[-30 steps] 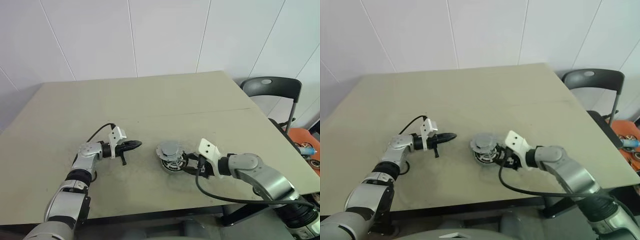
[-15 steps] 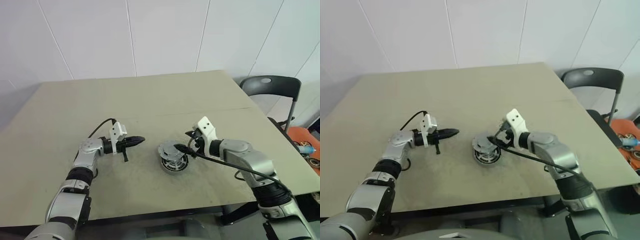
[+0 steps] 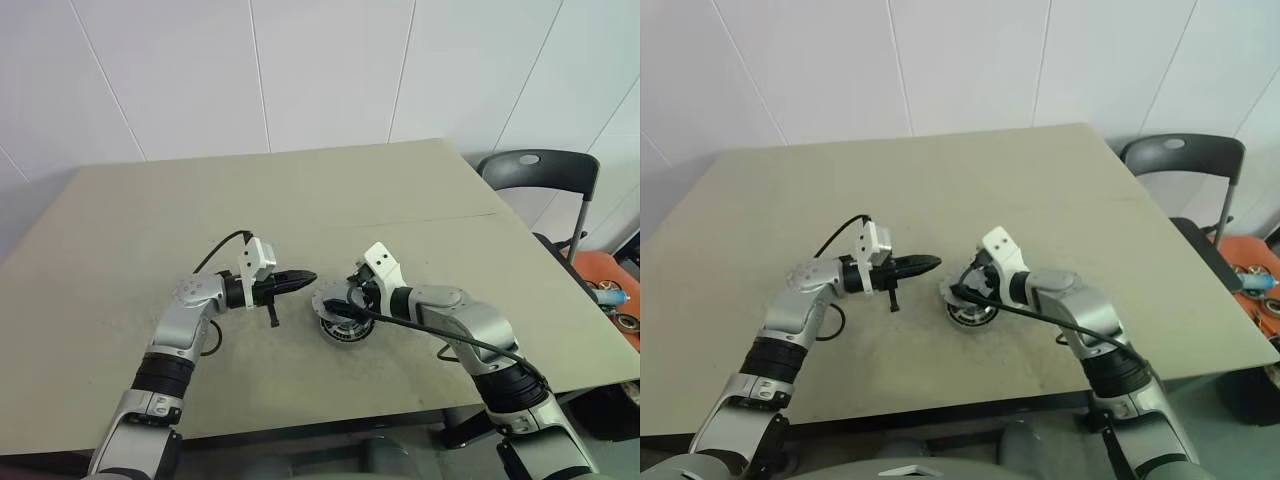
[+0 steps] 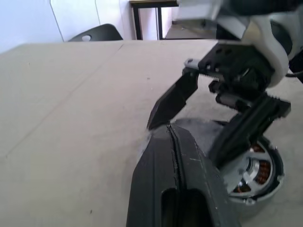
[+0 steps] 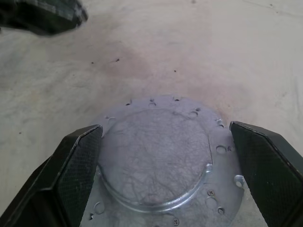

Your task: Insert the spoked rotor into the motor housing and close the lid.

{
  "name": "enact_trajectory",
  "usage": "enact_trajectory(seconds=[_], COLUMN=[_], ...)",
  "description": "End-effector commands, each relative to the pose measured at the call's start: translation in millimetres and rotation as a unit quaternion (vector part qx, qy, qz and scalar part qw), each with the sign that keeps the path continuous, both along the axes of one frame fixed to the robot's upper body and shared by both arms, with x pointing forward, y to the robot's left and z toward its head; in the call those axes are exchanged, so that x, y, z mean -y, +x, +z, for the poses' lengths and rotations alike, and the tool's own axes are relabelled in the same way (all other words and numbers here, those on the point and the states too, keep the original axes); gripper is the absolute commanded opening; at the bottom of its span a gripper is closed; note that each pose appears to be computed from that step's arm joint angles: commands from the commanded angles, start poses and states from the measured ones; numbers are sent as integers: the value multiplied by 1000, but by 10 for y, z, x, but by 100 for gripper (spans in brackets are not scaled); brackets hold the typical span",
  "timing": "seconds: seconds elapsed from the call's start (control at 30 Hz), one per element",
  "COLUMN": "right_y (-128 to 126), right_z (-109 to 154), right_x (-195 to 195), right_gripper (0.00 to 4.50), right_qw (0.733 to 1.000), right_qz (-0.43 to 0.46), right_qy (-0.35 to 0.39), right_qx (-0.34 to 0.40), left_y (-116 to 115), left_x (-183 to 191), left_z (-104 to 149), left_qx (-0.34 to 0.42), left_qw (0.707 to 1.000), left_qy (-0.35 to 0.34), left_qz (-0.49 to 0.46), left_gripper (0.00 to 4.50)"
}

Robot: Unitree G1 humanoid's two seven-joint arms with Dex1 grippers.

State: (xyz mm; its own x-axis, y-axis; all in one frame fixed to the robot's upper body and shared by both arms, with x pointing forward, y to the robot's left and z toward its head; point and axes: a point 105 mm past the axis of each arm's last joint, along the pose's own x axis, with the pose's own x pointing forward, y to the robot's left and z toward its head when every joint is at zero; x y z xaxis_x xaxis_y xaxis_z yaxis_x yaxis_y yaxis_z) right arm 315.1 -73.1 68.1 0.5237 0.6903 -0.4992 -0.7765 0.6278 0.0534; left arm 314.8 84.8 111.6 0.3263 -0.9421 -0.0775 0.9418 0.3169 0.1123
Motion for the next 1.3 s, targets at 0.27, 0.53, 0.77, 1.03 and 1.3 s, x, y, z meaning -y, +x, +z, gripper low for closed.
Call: enact_trajectory(seconds=[0.27, 0.53, 0.77, 1.03, 1.3], right_y=[-56, -2, 36, -16, -140], right_z=[-55, -83, -20, 417, 245], right_x=[26, 51, 86, 99, 175], right_gripper=[449, 397, 319, 319, 319], right_qw=[999, 1000, 1000, 993, 995], right_qz=[32, 9, 1, 40, 91], right_qy=[-27, -27, -8, 103, 15], right_qx=[12, 13, 20, 31, 40], left_y=[-39, 7, -9, 16, 45], left_x=[-531, -525, -279, -369, -351], left_z=[189, 50, 40, 4, -43], left_qx=[-11, -21, -17, -22, -24], left_qw=[1000, 1000, 1000, 1000, 1000], left_qy=[4, 6, 3, 4, 3], left_qz=[4, 0, -8, -1, -5], left_gripper=[0, 0, 0, 0, 0])
